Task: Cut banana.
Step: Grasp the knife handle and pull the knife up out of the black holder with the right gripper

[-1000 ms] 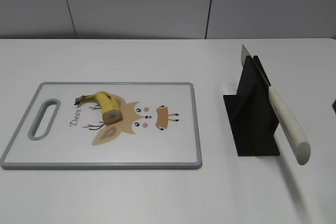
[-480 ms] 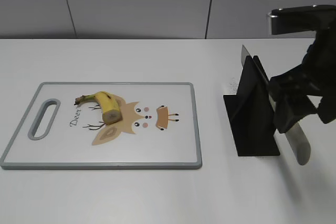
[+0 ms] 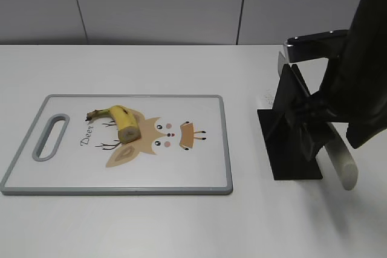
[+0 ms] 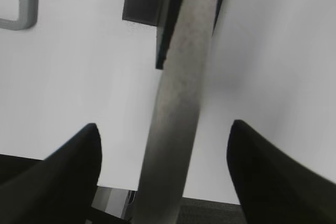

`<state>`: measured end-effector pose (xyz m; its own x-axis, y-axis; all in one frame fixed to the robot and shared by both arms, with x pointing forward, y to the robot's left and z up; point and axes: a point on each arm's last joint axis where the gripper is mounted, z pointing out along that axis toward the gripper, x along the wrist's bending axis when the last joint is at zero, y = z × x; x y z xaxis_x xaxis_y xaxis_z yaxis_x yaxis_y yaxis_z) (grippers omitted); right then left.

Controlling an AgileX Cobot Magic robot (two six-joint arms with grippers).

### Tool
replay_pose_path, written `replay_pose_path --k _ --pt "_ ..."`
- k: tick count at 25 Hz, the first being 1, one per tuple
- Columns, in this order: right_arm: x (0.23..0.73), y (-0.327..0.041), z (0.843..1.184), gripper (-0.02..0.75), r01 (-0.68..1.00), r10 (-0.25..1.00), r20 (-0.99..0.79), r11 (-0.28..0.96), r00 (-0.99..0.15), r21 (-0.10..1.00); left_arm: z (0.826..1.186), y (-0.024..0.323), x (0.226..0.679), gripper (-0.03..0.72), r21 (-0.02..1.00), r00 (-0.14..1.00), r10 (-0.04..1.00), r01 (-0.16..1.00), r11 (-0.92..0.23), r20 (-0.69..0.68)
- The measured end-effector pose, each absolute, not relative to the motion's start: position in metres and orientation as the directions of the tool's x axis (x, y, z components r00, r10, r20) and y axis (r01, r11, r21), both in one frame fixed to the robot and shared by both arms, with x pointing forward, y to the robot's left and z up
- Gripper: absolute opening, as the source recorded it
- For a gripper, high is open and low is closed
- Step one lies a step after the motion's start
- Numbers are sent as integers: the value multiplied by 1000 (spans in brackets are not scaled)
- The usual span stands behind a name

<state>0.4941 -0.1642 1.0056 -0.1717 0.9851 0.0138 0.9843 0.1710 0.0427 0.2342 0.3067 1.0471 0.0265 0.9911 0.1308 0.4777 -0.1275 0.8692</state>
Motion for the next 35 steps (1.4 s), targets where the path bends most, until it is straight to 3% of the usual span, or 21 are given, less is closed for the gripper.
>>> replay_pose_path --k 7,16,20,24,35 --pt "501 -162 992 498 987 987 -3 161 -161 29 1047 307 234 589 869 27 991 478 -127 131" --pt "504 -160 984 457 992 992 -9 124 -124 13 1047 307 234 589 869 27 991 478 -127 131" --pt "504 -160 984 351 995 995 -7 103 -103 13 1047 307 234 589 869 27 991 478 -127 131" --pt "503 -161 984 181 996 996 -10 93 -93 6 1047 307 234 589 869 27 991 478 -127 131" --pt "502 -162 987 170 998 998 -12 63 -63 -2 1047 307 234 589 869 27 991 478 -127 131"
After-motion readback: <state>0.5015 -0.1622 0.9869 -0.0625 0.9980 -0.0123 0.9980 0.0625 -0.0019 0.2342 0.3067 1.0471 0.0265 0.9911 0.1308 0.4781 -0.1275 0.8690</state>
